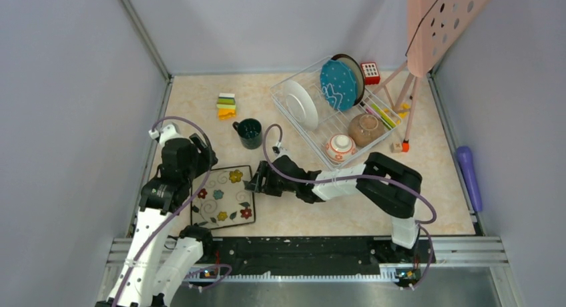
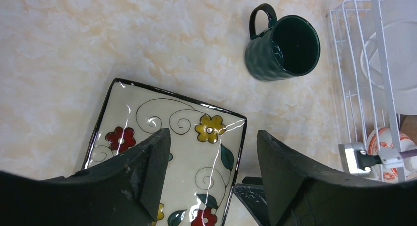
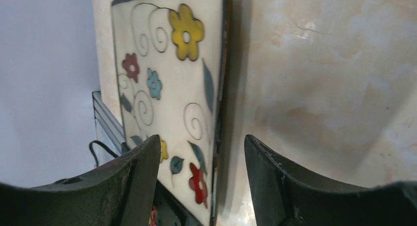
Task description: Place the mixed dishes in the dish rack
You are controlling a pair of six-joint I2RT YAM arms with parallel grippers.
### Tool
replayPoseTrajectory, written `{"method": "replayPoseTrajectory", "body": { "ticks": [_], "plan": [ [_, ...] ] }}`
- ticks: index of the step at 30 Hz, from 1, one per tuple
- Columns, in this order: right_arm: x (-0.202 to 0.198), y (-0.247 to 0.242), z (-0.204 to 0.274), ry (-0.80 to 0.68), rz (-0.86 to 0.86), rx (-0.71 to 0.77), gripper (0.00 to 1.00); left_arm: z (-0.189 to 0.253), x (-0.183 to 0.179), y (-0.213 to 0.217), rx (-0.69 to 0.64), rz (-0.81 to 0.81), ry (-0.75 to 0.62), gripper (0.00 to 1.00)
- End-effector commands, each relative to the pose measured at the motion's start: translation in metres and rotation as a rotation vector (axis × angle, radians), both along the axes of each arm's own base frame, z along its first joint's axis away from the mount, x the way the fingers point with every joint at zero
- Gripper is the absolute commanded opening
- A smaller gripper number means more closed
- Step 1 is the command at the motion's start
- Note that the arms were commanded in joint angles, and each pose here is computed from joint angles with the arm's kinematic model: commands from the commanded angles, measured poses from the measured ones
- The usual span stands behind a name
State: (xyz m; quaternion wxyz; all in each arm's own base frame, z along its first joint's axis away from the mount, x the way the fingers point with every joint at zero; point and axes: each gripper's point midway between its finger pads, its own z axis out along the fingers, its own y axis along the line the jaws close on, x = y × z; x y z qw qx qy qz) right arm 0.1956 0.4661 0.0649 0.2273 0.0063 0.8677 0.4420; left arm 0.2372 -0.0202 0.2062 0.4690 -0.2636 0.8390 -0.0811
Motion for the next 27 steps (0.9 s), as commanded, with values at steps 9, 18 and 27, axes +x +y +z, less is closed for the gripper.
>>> {"method": "replayPoseTrajectory", "body": {
  "ticks": [9, 18, 27],
  "plan": [
    [-0.015, 0.028, -0.031, 0.057, 0.045, 0.024, 0.56, 0.007, 0.007, -0.003, 0.004, -0.026, -0.033, 0.70],
    [-0.001, 0.028, -0.050, 0.028, -0.018, -0.027, 0.09, 0.004, 0.007, -0.006, 0.011, -0.056, -0.022, 0.71],
    [0.014, -0.017, -0.016, -0.103, -0.086, -0.108, 0.00, -0.006, 0.011, -0.033, -0.046, -0.202, -0.014, 0.72]
  ]
}}
